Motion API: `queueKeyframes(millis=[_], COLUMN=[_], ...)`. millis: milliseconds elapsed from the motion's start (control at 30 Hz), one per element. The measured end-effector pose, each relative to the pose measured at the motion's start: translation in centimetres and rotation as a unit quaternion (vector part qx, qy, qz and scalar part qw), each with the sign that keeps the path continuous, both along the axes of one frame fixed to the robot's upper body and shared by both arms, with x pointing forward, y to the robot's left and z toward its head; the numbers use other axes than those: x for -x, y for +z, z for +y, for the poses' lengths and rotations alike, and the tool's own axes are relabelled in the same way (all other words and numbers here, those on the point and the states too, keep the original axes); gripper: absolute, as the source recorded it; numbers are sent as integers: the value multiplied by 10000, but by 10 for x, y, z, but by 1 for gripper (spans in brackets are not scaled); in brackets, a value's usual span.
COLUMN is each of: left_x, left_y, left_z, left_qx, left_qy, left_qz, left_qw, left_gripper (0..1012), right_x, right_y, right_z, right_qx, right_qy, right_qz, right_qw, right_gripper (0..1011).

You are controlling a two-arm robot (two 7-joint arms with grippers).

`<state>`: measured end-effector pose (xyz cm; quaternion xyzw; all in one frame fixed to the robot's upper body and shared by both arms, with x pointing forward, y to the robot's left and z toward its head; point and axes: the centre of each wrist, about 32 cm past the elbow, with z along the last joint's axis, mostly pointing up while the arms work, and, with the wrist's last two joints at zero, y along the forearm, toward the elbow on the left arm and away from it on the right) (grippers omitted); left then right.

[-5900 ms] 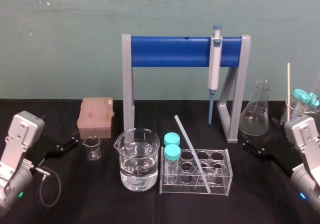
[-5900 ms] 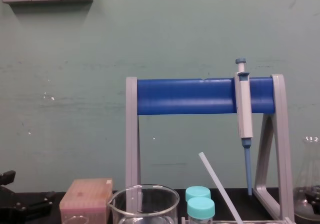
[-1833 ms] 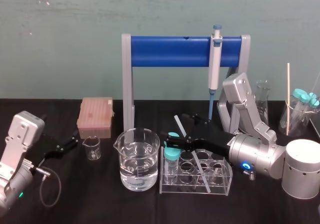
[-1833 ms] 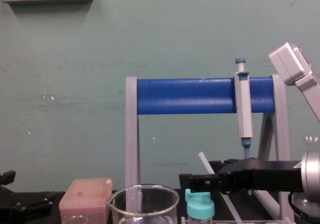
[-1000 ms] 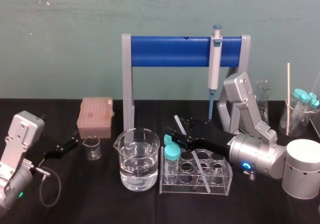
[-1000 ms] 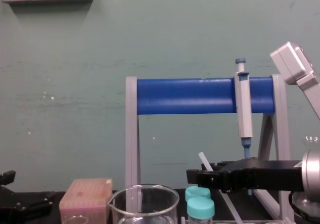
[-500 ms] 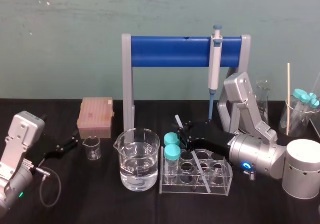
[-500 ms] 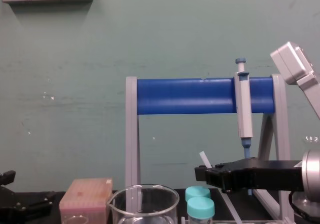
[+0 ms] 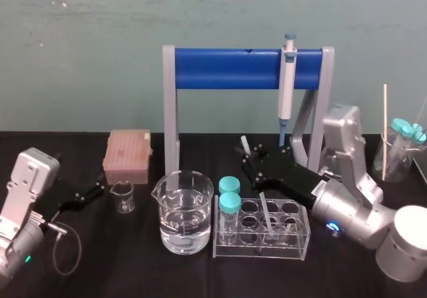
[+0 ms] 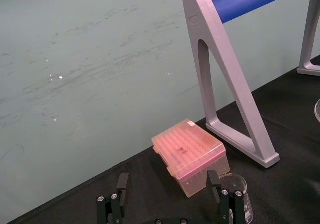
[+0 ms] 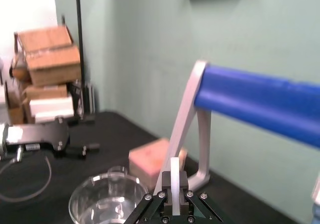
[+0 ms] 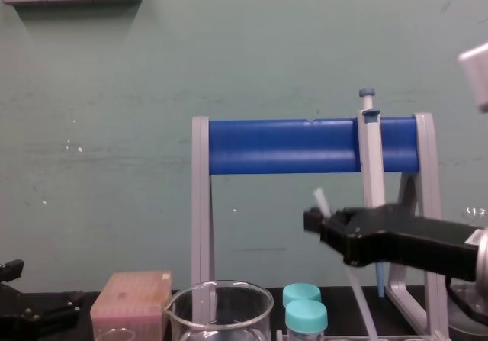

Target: Pick up the stirring rod with one hand, then place it down.

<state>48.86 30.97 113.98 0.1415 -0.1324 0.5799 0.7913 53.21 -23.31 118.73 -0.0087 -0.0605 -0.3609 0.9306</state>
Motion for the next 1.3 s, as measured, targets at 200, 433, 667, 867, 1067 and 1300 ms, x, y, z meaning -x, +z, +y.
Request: queueKeyframes(millis=[200,433,667,867,1067,1300], left_x=[0,0,0,0,0,0], left_y=[0,0,0,0,0,0], left_z=[0,0,0,0,0,0], left_qx=[0,0,0,0,0,0], left_qy=[0,0,0,0,0,0], left_qz=[0,-1,0,0,0,-1], left_qw=[10000,10000,10000,10000,10000,10000], left_gripper=[1000,1000,1000,1000,1000,1000], right_x=[15,25,24,21,21,22], right_y=[-12,-8,25,47,52,52], right_z=[-4,-11,-21,-30,-38,-43], right_qx=[-480,-747,-1119,-1238,-1196,-1161], right_qy=[-49,-125,-122,-180,-306,-373], right_qz=[-555,-820,-1157,-1374,-1330,-1306], right_qw=[9973,9937,9869,9826,9834,9839], right_gripper=[66,66,66,66,66,66])
